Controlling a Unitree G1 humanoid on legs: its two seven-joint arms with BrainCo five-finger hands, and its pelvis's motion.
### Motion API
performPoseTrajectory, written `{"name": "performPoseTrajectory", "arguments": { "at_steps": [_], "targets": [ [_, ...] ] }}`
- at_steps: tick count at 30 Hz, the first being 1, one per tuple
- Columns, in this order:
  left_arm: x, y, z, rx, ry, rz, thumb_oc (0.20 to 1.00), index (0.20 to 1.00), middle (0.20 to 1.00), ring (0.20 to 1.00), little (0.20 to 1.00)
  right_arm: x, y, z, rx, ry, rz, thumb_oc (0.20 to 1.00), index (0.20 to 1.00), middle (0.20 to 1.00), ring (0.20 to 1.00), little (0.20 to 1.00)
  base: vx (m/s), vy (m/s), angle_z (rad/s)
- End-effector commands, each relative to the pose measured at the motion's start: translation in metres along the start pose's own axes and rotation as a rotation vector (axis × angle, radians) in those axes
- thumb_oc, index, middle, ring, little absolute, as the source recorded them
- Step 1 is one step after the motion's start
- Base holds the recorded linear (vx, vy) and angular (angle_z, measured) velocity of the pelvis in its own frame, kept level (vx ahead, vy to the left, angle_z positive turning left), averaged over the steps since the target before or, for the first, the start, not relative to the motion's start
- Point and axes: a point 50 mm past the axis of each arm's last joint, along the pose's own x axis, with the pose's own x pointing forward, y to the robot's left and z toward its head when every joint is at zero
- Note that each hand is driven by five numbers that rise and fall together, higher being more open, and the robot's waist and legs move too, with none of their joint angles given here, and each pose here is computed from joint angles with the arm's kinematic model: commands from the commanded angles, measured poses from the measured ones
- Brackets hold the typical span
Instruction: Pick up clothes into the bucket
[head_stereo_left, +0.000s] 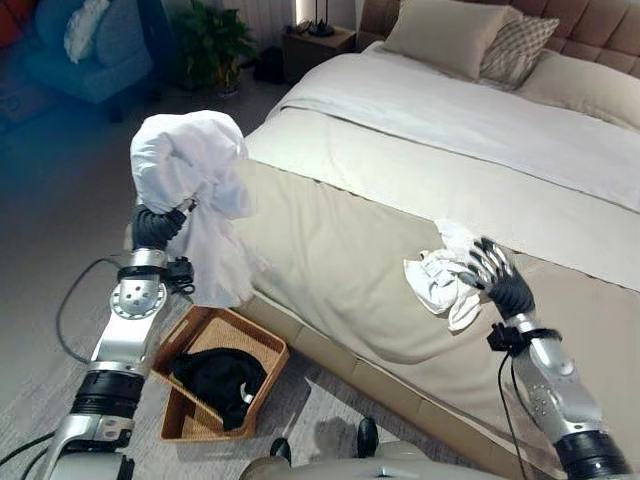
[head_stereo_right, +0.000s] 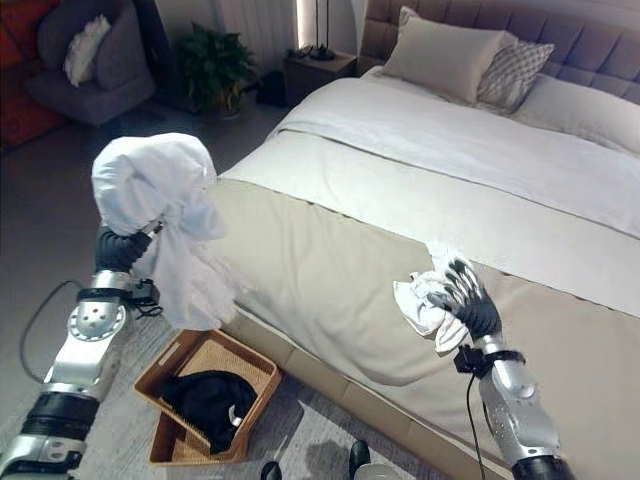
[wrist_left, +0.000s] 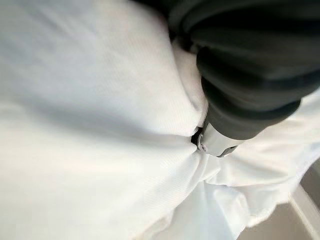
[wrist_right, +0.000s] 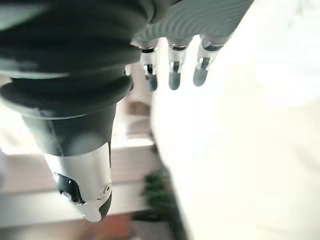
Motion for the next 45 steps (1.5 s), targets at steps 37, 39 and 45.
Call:
{"name": "performPoseTrajectory", "arguments": {
  "at_steps": [37,39,45],
  "targets": [
    [0.08,0.097,0.064,0.153,-0.145,0.505,1.0,1.0,1.0,1.0,1.0,0.007,0.051,-0.057,-0.095,0.143,0.023,1.0,1.0,1.0,1.0,1.0,-0.06,0.012,-0.04],
    [0.084,0.1,0.063,0.156,-0.114,0.507,1.0,1.0,1.0,1.0,1.0,0.008,0.053,-0.055,-0.083,0.133,0.023,1.0,1.0,1.0,1.0,1.0,0.01,-0.004,0.15],
    [0.083,0.106,0.033,0.11,0.074,0.54,1.0,1.0,1.0,1.0,1.0,0.013,0.055,-0.039,-0.055,0.065,0.023,1.0,1.0,1.0,1.0,1.0,0.06,-0.005,0.01]
  ]
}}
